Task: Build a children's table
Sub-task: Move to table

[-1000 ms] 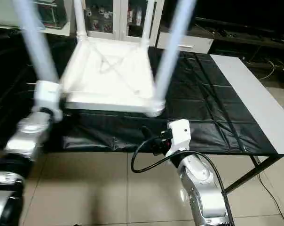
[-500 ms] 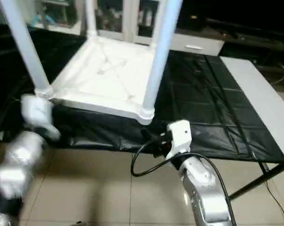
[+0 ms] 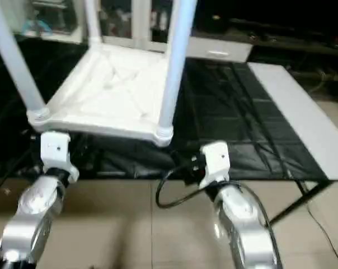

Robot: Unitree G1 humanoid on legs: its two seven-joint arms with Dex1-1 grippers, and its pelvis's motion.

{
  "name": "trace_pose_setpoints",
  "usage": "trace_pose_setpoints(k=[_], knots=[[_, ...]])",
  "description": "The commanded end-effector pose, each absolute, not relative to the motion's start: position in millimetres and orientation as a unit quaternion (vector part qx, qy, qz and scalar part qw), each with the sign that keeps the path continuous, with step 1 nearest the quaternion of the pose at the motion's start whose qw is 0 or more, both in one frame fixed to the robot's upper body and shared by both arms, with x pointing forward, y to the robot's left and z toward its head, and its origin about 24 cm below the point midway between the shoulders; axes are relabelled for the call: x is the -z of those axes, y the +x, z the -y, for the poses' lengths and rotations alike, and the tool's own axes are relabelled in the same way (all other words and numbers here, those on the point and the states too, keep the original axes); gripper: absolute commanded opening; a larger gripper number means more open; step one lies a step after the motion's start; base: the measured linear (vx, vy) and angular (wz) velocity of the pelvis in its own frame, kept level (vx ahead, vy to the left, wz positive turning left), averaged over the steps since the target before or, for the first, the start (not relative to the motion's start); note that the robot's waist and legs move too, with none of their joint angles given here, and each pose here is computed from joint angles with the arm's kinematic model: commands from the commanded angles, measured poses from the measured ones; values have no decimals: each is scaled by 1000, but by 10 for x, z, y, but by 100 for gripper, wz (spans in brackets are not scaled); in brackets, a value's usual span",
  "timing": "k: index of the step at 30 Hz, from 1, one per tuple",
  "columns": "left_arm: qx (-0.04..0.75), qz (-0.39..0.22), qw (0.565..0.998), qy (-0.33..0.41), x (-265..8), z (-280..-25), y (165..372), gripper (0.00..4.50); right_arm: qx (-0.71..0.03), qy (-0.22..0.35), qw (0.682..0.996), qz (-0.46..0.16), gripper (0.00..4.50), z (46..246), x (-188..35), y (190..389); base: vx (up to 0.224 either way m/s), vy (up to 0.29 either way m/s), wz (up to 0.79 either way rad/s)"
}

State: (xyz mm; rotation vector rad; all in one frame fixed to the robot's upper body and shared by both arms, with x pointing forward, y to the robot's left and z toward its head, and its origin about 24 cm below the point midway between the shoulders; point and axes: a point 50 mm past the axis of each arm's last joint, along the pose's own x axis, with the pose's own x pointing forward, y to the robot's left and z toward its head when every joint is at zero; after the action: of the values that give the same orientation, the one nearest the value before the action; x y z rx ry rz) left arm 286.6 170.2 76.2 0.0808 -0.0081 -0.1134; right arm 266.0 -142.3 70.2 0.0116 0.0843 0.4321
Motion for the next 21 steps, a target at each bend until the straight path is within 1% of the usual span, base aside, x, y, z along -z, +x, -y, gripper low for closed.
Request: trace_pose_setpoints(k=[1,3,5,6,8,9,10,13,15,16,18,21], knots=[[70,17,997,32,-835,-1576,2915,142,-196,12,980,-44,381,1518,-719,2705,55,36,-9],[85,13,995,51,-829,-1506,2932,142,-188,9,981,-38,381,1529,-754,2737,100,13,-5],[85,12,995,45,-832,-1490,2907,142,-189,18,981,-36,381,1531,-754,2722,108,3,-4],[83,10,995,48,-846,-1506,2886,142,-184,32,982,-40,381,1532,-726,2717,108,0,-2],[80,11,996,48,-864,-1526,2871,142,-185,38,981,-42,381,1516,-708,2709,170,-14,3],[78,11,996,48,-883,-1549,2863,142,-190,42,980,-45,381,1489,-691,2704,195,-18,5],[74,12,996,51,-902,-1602,2860,142,-204,45,977,-46,381,1418,-672,2696,208,-28,5],[61,8,997,49,-871,-1679,2856,142,-212,26,975,-54,381,1364,-603,2718,182,-57,4],[57,7,997,51,-865,-1705,2850,142,-219,22,974,-55,381,1347,-596,2726,176,-41,12],[55,2,997,53,-847,-1727,2840,142,-221,33,973,-58,381,1339,-584,2723,155,24,21],[51,0,998,49,-852,-1743,2839,142,-220,28,973,-59,381,1345,-578,2720,76,46,14],[51,1,997,49,-871,-1765,2838,142,-217,34,974,-57,381,1362,-596,2727,107,-14,-15]])
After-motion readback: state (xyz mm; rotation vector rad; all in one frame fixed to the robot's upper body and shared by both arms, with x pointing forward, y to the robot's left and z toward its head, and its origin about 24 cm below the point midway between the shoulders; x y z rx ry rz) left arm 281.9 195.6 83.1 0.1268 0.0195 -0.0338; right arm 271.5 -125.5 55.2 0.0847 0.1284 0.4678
